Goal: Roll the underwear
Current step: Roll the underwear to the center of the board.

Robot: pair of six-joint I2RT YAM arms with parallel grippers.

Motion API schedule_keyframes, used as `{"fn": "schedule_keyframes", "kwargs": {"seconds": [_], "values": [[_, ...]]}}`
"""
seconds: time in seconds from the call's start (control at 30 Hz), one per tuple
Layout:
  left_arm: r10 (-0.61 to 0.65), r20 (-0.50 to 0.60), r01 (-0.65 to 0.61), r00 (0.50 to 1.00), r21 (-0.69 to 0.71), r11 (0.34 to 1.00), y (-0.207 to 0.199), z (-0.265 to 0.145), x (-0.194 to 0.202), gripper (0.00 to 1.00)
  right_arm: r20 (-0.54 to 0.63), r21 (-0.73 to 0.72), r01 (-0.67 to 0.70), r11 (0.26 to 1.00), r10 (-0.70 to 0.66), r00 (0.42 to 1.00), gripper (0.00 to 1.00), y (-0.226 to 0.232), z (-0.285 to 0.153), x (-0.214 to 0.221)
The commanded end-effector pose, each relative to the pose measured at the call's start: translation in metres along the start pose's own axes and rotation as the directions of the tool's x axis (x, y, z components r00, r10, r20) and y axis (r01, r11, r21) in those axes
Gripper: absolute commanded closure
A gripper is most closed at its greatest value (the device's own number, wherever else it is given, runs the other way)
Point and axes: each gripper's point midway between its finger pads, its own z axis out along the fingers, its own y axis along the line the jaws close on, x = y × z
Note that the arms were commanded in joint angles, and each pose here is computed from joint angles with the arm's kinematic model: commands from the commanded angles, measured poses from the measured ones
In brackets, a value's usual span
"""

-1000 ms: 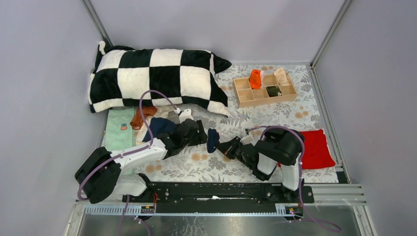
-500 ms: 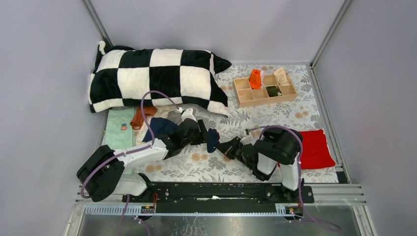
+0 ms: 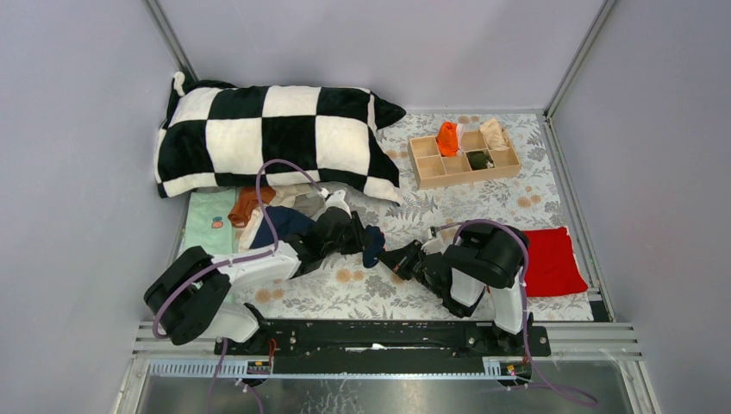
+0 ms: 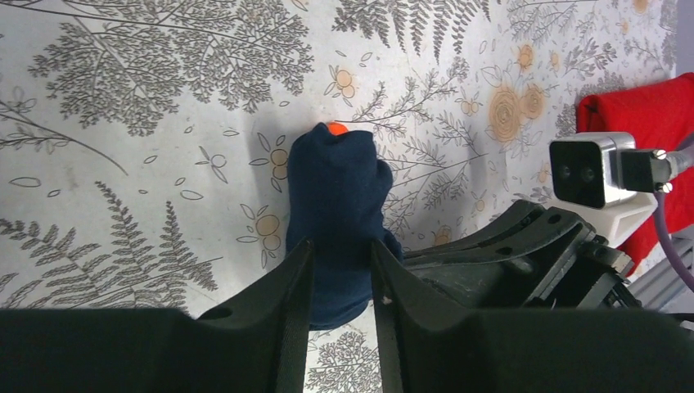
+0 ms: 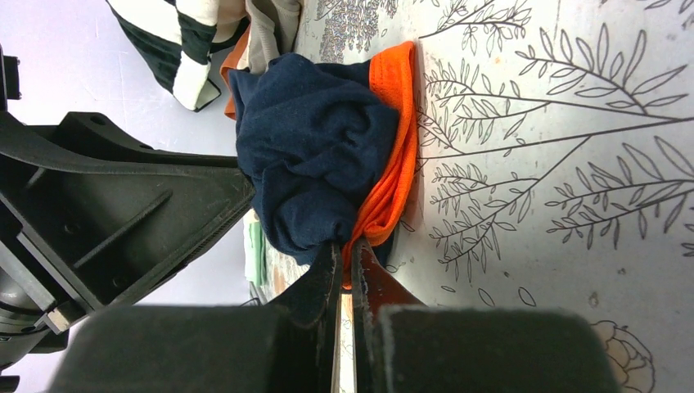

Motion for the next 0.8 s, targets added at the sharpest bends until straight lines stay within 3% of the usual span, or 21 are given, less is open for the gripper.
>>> {"fn": "schedule_keyframes", "kwargs": {"seconds": [0.0, 0.4, 0.67, 0.77], "values": [[-0.004, 0.017, 0.003, 1.0, 0.068, 0.998, -0.014, 0.005, -0.007, 0.67, -0.001, 0.108, 0.03, 0.994, -0.03, 1.0, 1.0, -0.032, -0.003, 0.001], [0.03, -0.053, -0.029, 0.998, 0.02, 0.999, -0.008, 0.027, 0.007, 0.81, -0.022, 0.105, 0.03, 0.994, -0.028, 0.999, 1.0, -0.032, -0.001, 0.006], [0.069, -0.098, -0.072, 0.993, -0.021, 0.997, -0.001, 0.036, 0.024, 0.83, -0.028, 0.105, 0.027, 0.994, -0.024, 0.999, 1.0, -0.033, -0.001, 0.007], [0.074, -0.076, -0.077, 0.994, -0.039, 0.996, 0.001, 0.029, 0.018, 0.78, -0.033, 0.104, 0.023, 0.994, -0.019, 0.999, 1.0, -0.033, -0.003, 0.008]]}}
